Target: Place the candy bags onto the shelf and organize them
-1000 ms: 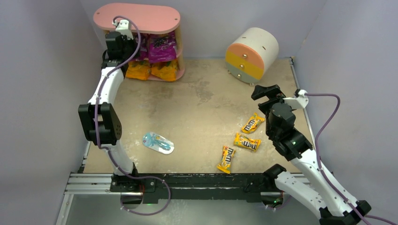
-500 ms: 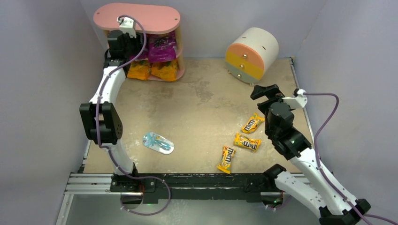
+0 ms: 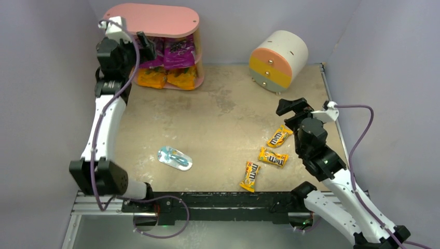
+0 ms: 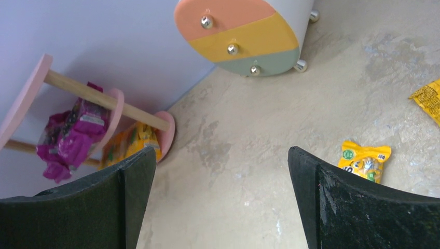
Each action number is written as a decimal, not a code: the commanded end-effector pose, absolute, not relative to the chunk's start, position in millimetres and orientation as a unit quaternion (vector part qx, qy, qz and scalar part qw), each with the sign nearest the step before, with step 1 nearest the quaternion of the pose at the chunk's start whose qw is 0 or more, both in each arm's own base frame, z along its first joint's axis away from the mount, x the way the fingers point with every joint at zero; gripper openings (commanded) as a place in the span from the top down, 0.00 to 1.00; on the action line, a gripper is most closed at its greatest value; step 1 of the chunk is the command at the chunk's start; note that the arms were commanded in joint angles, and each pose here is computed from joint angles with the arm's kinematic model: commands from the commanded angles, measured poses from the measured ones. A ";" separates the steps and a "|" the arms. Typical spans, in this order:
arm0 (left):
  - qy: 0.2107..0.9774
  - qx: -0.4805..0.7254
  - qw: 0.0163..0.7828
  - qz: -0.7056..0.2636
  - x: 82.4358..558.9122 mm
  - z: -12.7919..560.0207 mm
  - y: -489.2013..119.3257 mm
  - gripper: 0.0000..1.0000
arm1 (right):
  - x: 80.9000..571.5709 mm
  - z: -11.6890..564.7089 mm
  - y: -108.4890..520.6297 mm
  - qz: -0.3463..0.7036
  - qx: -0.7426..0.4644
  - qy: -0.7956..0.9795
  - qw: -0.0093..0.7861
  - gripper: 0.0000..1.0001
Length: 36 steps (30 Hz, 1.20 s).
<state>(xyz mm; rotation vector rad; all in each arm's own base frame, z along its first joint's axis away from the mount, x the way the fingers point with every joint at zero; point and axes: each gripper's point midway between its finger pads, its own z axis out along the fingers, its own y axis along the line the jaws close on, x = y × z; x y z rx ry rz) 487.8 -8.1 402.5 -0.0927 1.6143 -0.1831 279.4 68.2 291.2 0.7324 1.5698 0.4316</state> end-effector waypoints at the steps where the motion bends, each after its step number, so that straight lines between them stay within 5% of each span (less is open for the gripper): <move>1: 0.739 -0.132 0.636 -0.179 430.0 363.6 -30.5 0.09 | 269.0 278.8 76.2 0.179 0.257 0.723 0.616 0.01; 6: 0.761 -0.109 0.578 -0.273 370.6 291.9 -79.2 0.06 | 251.3 243.6 93.8 0.166 0.161 0.798 0.557 0.01; 13: 0.814 -0.051 0.458 -0.353 302.2 201.0 -156.5 0.05 | 195.5 130.0 124.4 0.146 0.071 0.937 0.310 0.02; 20: 0.845 0.044 0.372 -0.381 258.1 144.9 -220.7 0.07 | 144.6 67.2 152.3 0.209 -0.004 0.964 0.163 0.09; 31: 0.834 0.106 0.326 -0.432 216.7 126.6 -258.1 0.11 | 145.0 25.2 182.7 0.297 0.080 0.941 0.141 0.42; 33: 0.830 0.114 0.316 -0.446 209.6 126.4 -265.0 0.13 | 147.3 21.7 187.9 0.307 0.089 0.938 0.136 0.52; 36: 0.828 0.118 0.304 -0.457 198.7 123.6 -272.5 0.18 | 154.1 22.9 191.6 0.313 0.093 0.934 0.144 0.82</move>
